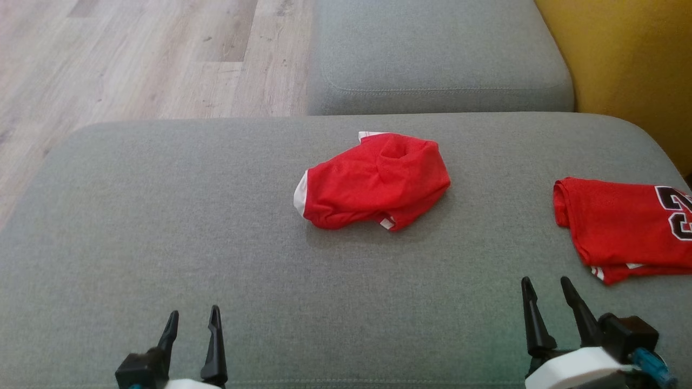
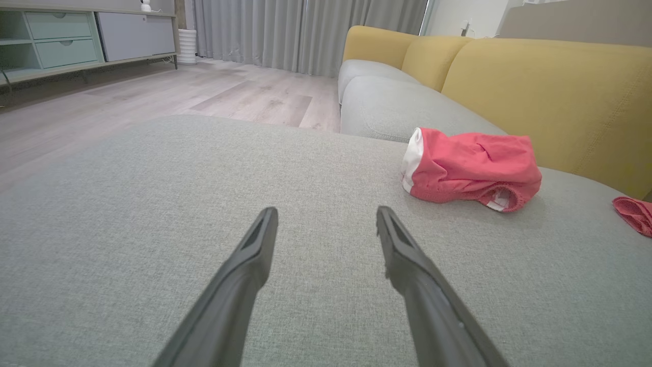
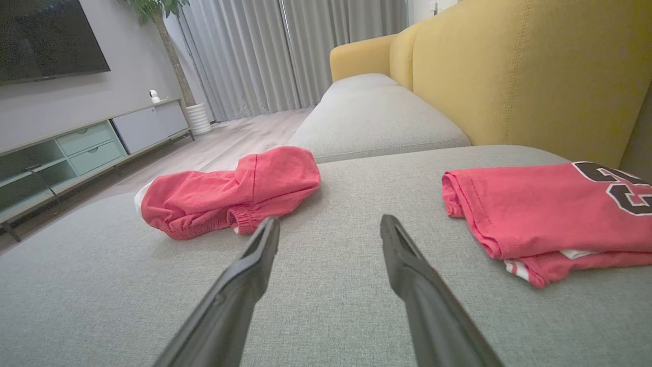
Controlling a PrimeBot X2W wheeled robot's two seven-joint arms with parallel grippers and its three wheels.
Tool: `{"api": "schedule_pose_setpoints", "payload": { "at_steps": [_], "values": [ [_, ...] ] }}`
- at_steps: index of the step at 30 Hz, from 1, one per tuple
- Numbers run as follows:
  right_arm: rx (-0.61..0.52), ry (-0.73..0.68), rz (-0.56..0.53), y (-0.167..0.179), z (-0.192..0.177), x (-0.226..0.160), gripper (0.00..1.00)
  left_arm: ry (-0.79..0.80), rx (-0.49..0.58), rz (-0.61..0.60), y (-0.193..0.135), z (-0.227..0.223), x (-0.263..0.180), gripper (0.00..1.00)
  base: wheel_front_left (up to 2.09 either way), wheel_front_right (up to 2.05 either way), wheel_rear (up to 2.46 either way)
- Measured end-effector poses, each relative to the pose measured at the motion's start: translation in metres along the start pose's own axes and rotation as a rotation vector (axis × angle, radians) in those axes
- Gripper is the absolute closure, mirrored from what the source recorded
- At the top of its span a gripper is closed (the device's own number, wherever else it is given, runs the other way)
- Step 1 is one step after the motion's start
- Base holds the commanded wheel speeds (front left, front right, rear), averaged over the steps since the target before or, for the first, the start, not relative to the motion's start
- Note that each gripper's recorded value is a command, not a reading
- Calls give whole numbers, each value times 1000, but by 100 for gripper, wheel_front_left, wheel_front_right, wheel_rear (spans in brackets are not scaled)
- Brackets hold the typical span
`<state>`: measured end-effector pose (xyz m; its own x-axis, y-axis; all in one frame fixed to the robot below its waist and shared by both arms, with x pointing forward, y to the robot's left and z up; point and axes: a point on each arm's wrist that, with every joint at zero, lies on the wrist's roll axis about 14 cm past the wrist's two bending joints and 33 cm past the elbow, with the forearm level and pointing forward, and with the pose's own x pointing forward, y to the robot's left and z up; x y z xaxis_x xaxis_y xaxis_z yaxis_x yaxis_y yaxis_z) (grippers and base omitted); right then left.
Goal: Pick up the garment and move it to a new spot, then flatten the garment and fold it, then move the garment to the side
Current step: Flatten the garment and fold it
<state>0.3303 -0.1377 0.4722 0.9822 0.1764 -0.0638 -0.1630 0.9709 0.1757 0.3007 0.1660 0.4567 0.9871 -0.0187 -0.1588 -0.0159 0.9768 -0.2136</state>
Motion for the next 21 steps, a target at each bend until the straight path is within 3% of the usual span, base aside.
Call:
{"api": "schedule_pose_setpoints", "payload": {
  "at_steps": [17,21],
  "values": [
    [5,28,-7,-3,-8,4,0,47,15,5,4,-6,4,0,0,0,0],
    [4,42,-9,-4,-10,7,0,60,74,-93,-11,7,26,0,0,0,0]
  ]
}}
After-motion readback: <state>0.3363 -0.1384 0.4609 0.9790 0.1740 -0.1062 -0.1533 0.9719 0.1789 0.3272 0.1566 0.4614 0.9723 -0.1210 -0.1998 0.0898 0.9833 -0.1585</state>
